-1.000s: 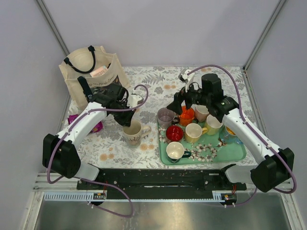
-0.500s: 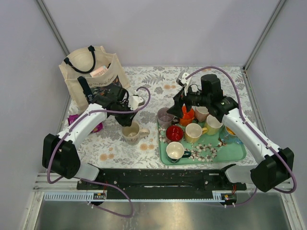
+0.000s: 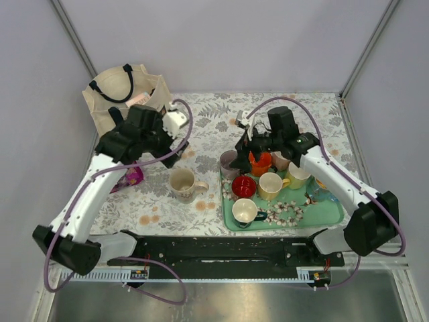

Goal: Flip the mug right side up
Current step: Place the cup on the tray.

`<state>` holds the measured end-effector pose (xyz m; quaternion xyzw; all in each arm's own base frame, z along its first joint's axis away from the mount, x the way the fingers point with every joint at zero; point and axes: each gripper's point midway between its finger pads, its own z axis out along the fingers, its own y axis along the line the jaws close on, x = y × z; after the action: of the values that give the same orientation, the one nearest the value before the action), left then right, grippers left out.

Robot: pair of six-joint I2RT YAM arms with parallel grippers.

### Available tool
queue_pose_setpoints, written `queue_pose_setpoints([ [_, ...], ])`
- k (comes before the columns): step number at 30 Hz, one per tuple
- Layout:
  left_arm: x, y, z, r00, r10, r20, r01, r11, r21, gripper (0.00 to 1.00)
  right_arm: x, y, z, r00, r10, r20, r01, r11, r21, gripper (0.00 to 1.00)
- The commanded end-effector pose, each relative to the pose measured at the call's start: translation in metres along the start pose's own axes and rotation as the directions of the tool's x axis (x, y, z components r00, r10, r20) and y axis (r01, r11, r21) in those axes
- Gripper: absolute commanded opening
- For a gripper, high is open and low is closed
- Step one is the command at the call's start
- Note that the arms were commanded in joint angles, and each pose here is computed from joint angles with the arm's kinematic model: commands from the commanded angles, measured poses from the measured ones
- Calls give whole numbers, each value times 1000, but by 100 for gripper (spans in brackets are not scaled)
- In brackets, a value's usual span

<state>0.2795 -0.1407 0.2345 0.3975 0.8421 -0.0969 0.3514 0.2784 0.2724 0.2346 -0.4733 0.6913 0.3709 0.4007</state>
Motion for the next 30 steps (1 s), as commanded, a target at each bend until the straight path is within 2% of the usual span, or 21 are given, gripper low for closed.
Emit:
queue_pose_setpoints([
  [1, -39, 60, -79, 981, -67, 180, 133, 914, -384, 99, -16, 8, 16, 988, -153, -16, 152, 988, -21, 91],
  [3, -37, 78, -99, 967, -126, 223, 221, 851, -477, 99, -12, 13, 28, 980, -193, -52, 191, 981, -45, 90],
  [4, -32, 75, -102, 966, -136, 221, 227, 854, -468, 99, -11, 17, 35, 976, -207, -64, 203, 977, -67, 90],
  [7, -12, 43, -94, 953, -233, 193, 288, 895, -340, 99, -4, 25, 57, 965, -238, -109, 225, 968, -114, 89],
  [8, -7, 25, -88, 940, -281, 193, 322, 917, -235, 99, -1, 30, 64, 961, -250, -121, 232, 962, -144, 89],
  [9, 0, 15, -87, 919, -339, 200, 372, 914, -159, 99, 1, 37, 71, 956, -264, -127, 240, 954, -180, 88],
  [11, 13, 14, -86, 866, -444, 230, 481, 866, -138, 99, -2, 47, 81, 949, -290, -123, 259, 940, -222, 87],
  [13, 26, 23, -88, 779, -567, 270, 615, 774, -150, 99, -7, 57, 93, 942, -321, -102, 285, 921, -267, 86],
  [16, 37, 21, -89, 667, -684, 297, 731, 678, -82, 99, -16, 74, 109, 923, -374, -90, 326, 885, -332, 83],
  [19, 48, 34, -97, 524, -768, 368, 838, 543, -59, 99, -12, 100, 120, 919, -384, -95, 305, 842, -445, 80],
  [23, 92, 57, -115, 304, -808, 505, 953, 258, -160, 99, 2, 117, 137, 908, -390, -152, 276, 831, -482, 73],
  [24, 101, 57, -115, 271, -812, 518, 962, 208, -178, 99, 7, 119, 141, 902, -398, -166, 277, 830, -483, 72],
  [26, 108, 54, -112, 249, -819, 516, 967, 182, -178, 99, 19, 119, 149, 889, -411, -204, 277, 835, -475, 70],
  [30, 114, 48, -104, 278, -825, 492, 959, 213, -185, 99, 43, 112, 167, 849, -442, -290, 291, 849, -441, 66],
])
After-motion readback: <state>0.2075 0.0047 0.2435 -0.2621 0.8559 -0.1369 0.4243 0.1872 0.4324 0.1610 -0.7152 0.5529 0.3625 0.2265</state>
